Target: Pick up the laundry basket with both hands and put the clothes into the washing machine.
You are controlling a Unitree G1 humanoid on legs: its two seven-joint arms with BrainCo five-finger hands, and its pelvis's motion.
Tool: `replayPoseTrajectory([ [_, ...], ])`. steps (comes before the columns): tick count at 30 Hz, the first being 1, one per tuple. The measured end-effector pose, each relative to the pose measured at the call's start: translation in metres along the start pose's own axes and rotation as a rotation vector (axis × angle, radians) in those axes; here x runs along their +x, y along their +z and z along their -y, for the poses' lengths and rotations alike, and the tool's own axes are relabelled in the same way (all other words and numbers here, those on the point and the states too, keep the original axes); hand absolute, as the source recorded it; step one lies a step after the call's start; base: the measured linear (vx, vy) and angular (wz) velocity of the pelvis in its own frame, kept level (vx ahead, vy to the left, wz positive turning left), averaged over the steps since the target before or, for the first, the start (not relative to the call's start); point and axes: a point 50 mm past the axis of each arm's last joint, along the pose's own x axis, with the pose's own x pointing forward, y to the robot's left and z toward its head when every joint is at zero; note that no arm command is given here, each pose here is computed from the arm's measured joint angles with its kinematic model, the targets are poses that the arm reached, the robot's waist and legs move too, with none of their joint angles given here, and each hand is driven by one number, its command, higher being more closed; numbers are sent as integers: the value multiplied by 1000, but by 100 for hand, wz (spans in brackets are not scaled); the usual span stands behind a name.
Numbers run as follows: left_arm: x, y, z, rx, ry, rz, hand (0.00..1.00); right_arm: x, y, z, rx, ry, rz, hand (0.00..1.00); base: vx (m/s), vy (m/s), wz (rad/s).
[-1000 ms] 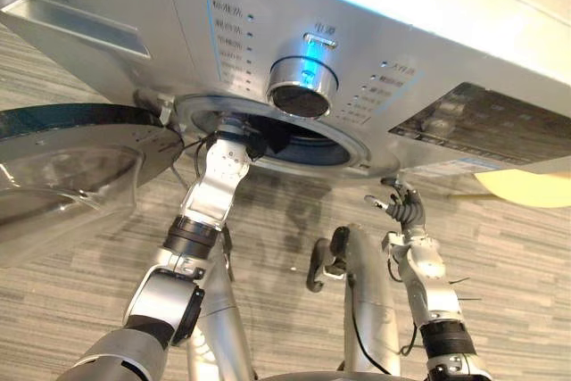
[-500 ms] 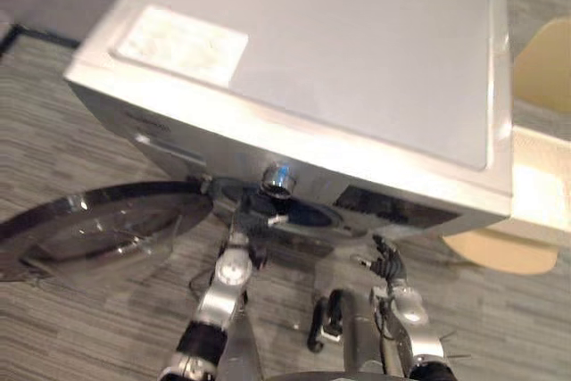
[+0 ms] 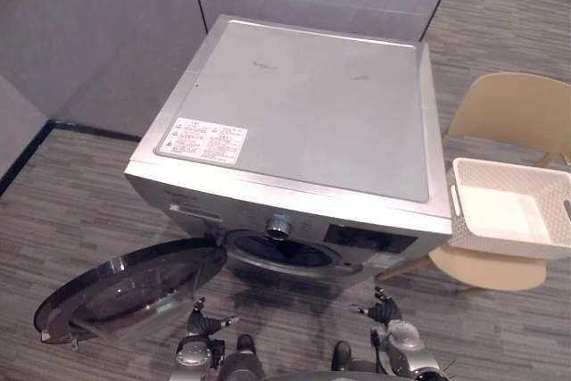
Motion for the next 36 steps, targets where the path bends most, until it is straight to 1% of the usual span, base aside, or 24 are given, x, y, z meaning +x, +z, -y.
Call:
replayPoseTrajectory([
  [3,2,4,-1,-1,4,8,0,1,4,-4,-17,16,9,0,-184,42,-28],
  [5,6,16,-1,-16,7,35,0,4,12,-5,-41,22,31,0,-223,74,-9],
  [7,7,22,-4,-53,26,61,0,3,11,-10,-40,26,24,0,-228,28,47],
  [9,5,17,-11,-86,51,60,0,3,10,-16,-39,35,17,0,-259,-81,67],
  [11,2,16,-14,-120,78,70,0,6,22,-17,-44,34,55,0,-329,-153,2],
  [12,0,17,-9,-160,82,66,0,11,42,-15,-66,22,112,0,-327,-135,-28],
  [13,0,17,-6,-170,82,65,0,13,51,-14,-71,16,135,0,-436,-165,-20],
  [14,-3,20,11,-199,42,59,0,15,66,-7,-85,-5,184,0,-430,-151,16],
  [16,-6,24,27,-176,-11,74,0,15,56,-2,-77,-35,153,0,-444,-128,62],
  [18,-7,29,33,-148,-43,93,0,9,34,-1,-11,-57,96,0,-366,-66,93],
  [21,-7,42,30,-152,-38,158,0,1,15,3,25,-82,68,0,-240,-37,37],
  [24,-8,38,35,-130,-57,139,0,0,11,7,28,-94,64,0,-175,67,-10],
  [27,-6,37,33,-105,-56,130,0,0,11,5,51,-95,58,0,-76,103,-10],
  [32,-2,54,31,32,-67,211,0,0,7,5,53,-99,40,0,-9,131,2],
  [34,1,67,29,81,-62,260,0,0,3,7,56,-105,21,0,16,76,-5],
  [36,5,90,20,182,-15,352,0,0,3,8,57,-109,19,0,29,87,-9],
])
